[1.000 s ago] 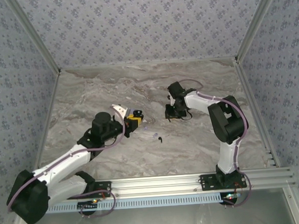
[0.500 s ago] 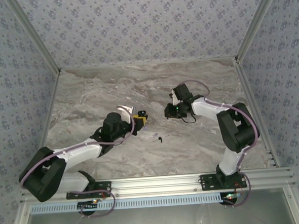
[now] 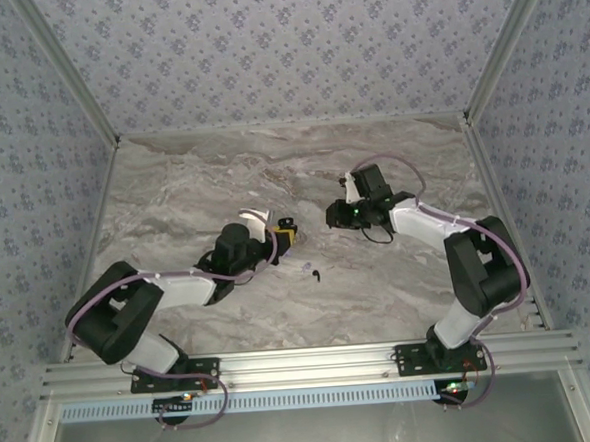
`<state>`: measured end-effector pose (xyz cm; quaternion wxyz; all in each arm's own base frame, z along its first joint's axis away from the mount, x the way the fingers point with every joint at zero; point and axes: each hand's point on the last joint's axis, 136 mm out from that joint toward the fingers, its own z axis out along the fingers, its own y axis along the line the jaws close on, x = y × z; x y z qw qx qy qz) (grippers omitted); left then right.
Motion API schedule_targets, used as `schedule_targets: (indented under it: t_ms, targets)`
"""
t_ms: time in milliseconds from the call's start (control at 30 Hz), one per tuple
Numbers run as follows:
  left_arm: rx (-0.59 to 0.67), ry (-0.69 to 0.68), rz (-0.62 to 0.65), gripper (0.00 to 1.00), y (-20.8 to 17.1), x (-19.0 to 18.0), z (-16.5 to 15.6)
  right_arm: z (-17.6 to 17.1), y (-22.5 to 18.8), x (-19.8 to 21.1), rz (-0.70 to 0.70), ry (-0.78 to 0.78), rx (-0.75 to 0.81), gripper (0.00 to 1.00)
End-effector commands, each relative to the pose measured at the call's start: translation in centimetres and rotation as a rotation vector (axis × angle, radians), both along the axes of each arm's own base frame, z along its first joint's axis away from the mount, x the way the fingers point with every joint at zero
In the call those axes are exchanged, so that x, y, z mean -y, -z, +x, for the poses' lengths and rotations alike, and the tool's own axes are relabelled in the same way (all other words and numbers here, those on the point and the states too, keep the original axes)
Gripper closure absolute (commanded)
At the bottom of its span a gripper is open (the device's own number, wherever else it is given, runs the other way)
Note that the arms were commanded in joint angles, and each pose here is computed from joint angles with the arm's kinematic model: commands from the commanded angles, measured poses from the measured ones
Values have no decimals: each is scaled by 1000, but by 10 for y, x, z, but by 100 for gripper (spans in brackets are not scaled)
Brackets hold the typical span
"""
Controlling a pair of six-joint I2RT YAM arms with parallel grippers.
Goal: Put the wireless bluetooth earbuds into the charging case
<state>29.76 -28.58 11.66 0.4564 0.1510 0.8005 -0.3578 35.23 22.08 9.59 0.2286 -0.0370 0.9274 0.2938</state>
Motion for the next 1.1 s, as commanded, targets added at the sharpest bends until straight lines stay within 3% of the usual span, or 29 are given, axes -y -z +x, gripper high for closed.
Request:
schedule_targets:
  t_ms: [0,733,1067]
  targets:
    - [82,18,-61,84,-20,10,5,0,-23,-2,56,-3,45,78]
    - [216,139,-170,85,-43,42,1,-19,-117,-29,258,-129,241,77]
    - [229,156,-216,86,-61,54,1,-26,-131,-39,282,-165,270,77]
